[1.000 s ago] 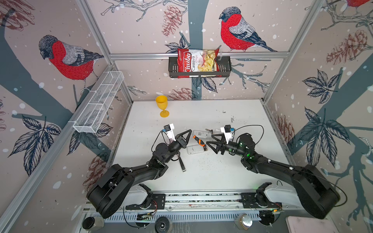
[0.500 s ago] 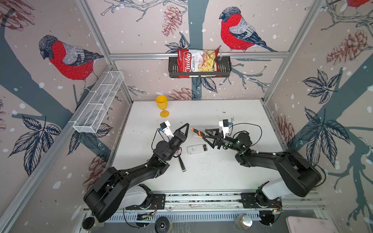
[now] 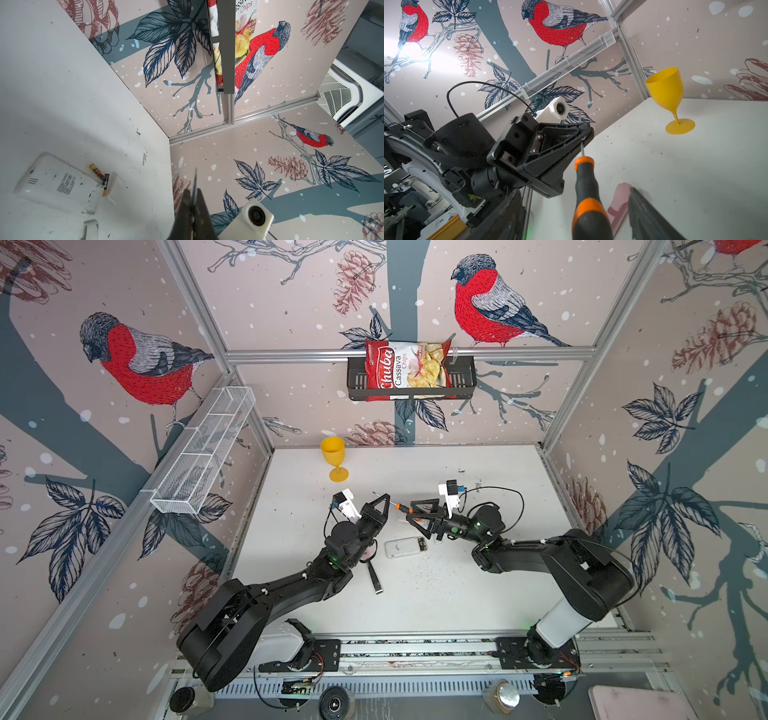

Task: Unload the batteries from the remote control

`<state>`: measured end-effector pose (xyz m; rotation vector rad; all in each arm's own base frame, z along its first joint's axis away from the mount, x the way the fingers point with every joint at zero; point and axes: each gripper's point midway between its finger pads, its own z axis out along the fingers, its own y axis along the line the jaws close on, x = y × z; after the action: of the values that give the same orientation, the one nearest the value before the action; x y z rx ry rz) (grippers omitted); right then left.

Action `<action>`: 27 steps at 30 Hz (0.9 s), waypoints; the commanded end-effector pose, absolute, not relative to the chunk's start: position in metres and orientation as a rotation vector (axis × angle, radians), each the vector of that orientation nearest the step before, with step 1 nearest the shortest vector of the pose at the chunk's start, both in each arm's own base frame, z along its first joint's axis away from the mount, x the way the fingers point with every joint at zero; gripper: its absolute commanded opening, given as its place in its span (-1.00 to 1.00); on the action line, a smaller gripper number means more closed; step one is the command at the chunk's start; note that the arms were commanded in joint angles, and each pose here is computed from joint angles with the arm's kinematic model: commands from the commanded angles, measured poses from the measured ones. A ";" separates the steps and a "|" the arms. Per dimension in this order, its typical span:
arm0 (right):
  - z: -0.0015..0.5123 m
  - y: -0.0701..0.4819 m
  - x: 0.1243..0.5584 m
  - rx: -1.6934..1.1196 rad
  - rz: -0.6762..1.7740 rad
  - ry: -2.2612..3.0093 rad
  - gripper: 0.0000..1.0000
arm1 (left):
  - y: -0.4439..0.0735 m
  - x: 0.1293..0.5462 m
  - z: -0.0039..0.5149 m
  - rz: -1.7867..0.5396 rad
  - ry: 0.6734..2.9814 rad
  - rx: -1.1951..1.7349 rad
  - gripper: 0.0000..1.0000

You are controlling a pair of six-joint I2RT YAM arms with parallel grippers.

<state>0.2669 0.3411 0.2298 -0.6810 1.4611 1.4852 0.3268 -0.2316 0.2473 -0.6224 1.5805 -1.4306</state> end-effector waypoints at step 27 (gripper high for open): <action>0.231 0.371 0.273 -0.733 1.379 1.345 0.25 | -0.244 0.341 0.226 -1.332 1.767 -0.822 -1.00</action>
<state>0.2739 0.3701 0.2225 -0.7179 1.4002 1.4060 0.3418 -0.2402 0.2321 -0.8147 1.7262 -1.3411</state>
